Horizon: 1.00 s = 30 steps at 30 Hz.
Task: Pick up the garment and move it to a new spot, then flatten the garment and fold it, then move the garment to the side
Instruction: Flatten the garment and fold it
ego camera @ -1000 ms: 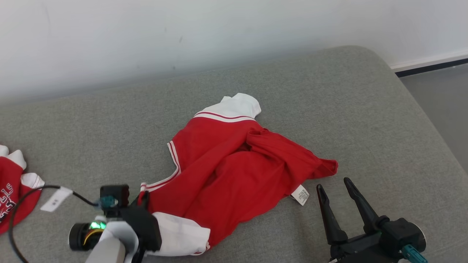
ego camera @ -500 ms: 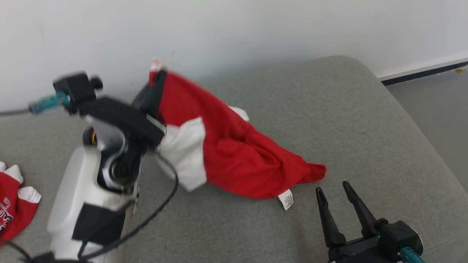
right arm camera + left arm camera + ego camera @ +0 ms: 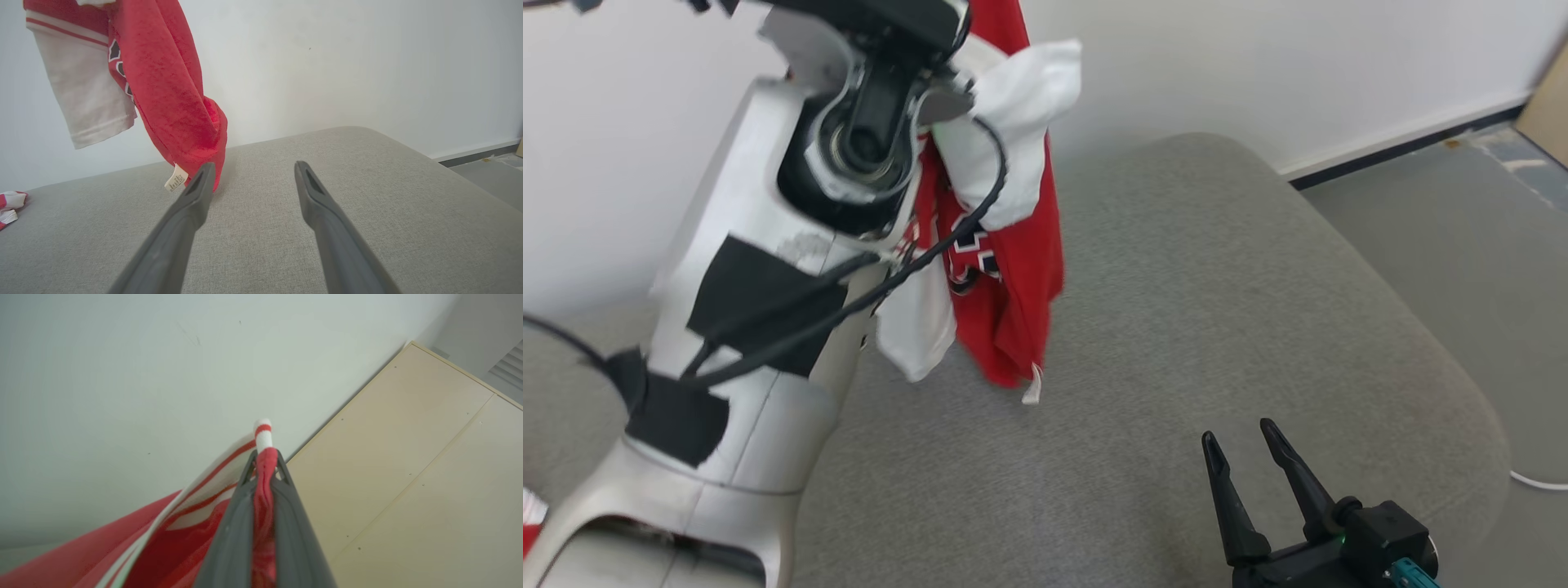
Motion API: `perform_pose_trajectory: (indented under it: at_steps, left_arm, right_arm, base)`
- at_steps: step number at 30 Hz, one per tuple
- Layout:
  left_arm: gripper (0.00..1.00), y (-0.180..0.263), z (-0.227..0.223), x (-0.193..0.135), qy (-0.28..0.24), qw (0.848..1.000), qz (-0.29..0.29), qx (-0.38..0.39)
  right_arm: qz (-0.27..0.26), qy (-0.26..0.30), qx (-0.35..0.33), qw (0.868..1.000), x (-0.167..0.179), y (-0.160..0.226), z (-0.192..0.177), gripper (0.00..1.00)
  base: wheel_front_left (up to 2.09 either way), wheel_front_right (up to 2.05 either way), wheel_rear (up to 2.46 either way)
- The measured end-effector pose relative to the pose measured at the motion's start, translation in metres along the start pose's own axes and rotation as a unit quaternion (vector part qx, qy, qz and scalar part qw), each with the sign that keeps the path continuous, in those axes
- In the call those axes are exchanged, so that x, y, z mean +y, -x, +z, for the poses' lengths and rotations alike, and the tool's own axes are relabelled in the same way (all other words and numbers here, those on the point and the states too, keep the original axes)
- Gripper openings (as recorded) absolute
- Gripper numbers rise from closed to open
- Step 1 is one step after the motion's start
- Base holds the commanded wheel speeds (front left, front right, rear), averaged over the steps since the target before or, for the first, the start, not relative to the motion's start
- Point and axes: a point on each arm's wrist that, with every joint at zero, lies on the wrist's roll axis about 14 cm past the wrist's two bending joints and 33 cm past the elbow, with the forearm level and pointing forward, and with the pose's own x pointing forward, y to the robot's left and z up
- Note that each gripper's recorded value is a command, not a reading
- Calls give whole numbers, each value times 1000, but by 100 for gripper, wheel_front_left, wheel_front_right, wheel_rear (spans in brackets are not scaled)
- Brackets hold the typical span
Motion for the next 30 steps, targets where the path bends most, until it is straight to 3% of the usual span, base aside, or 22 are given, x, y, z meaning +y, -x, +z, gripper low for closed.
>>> perform_pose_trajectory:
  at_steps: [1,2,5,9,12,15,19,20,26,30]
  left_arm:
    - [0,-6,-5,-8,10,1000,-6,5]
    - [0,-15,-13,-38,36,998,-45,17]
    - [0,-25,-22,-80,46,994,-98,25]
    - [0,-29,-34,-88,67,991,-109,32]
    - [0,-30,-27,-69,74,994,-83,9]
    - [0,-25,-29,-19,88,996,-10,2]
    - [0,12,-62,81,77,989,117,39]
    - [0,12,-62,81,77,989,117,39]
    - [0,94,-66,210,44,963,262,45]
    - [0,140,-58,262,0,948,313,51]
  right_arm:
    - [-4,0,-1,1000,-2,2,1,100]
    - [-13,-2,-2,1000,-6,7,1,100]
    - [-28,-2,-5,1000,-14,12,4,100]
    - [-37,-3,-5,999,-18,15,3,100]
    - [-31,-5,-4,999,-15,14,2,100]
    - [-23,-7,-5,1000,-9,10,2,100]
    - [-11,-10,-3,1000,-2,4,1,100]
    - [-11,-10,-3,1000,-2,4,1,100]
    - [3,-13,12,1000,7,-5,-9,100]
    - [11,-13,18,1000,12,-13,-12,100]
  base:
    - [0,0,0]
    - [0,0,0]
    - [0,0,0]
    - [0,0,0]
    - [0,0,0]
    - [0,0,0]
    - [0,0,0]
    - [0,0,0]
    - [0,0,0]
    - [0,0,0]
